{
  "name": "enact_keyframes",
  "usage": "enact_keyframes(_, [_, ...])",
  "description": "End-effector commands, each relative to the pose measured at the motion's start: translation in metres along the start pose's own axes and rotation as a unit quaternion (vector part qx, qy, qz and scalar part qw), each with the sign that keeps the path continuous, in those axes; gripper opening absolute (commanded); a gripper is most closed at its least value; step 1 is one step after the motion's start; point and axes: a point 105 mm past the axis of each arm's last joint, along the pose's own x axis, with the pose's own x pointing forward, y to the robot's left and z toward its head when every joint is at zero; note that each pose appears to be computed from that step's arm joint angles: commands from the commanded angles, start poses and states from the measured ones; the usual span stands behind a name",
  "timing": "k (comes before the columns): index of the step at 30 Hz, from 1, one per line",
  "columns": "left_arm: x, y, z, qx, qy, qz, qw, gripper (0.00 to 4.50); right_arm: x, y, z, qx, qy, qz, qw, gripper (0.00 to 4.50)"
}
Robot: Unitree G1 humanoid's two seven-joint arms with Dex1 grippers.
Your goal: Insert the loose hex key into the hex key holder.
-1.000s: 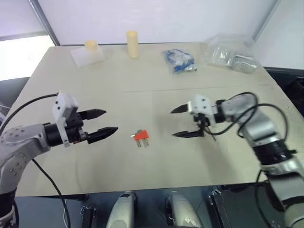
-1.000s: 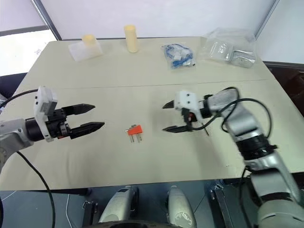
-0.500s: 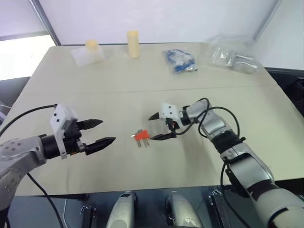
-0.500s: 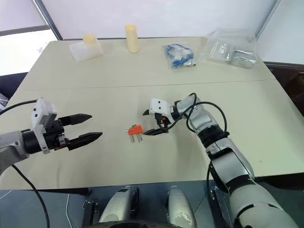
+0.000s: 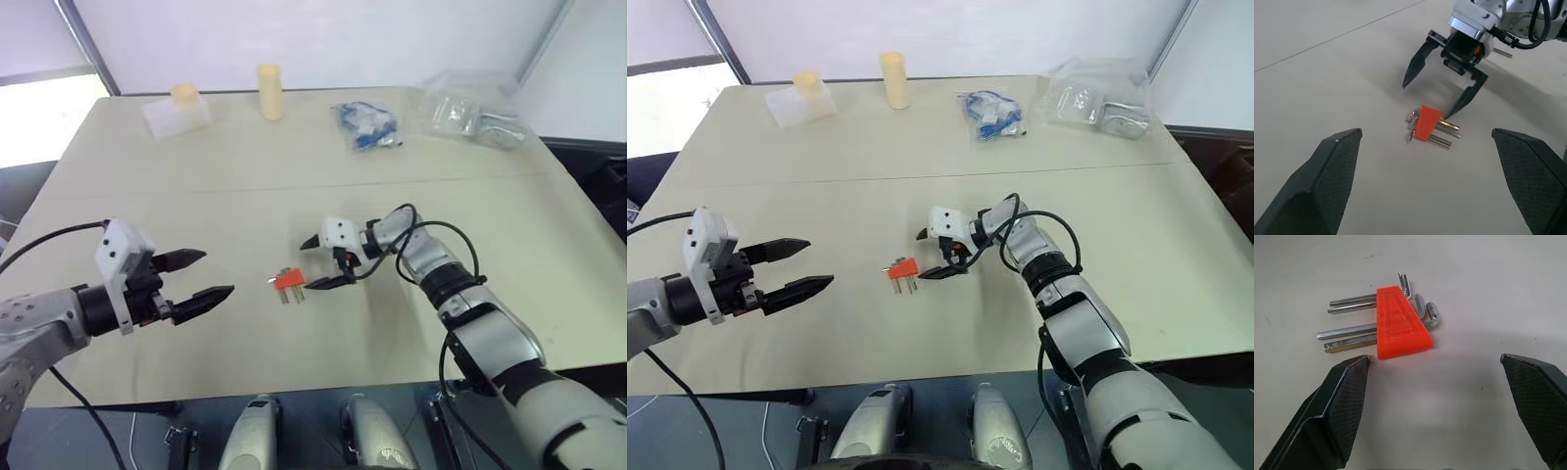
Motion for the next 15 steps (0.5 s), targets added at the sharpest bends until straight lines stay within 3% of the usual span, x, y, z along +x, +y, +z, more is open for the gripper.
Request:
enact_keyframes(1, [-0.004,0.0,0.01,0.024,-0.013,0.009,1.0,4.47,0.002,-0.004,0.008,-0.016,-0.005,-0.004,1.0,4.45])
enact_keyframes(15, [-0.005,0.002,0.009,0.03,-0.011,0.016,0.999,4.47,0.014,0.006,0.01,-0.039,0.002,0.032,0.999,4.45])
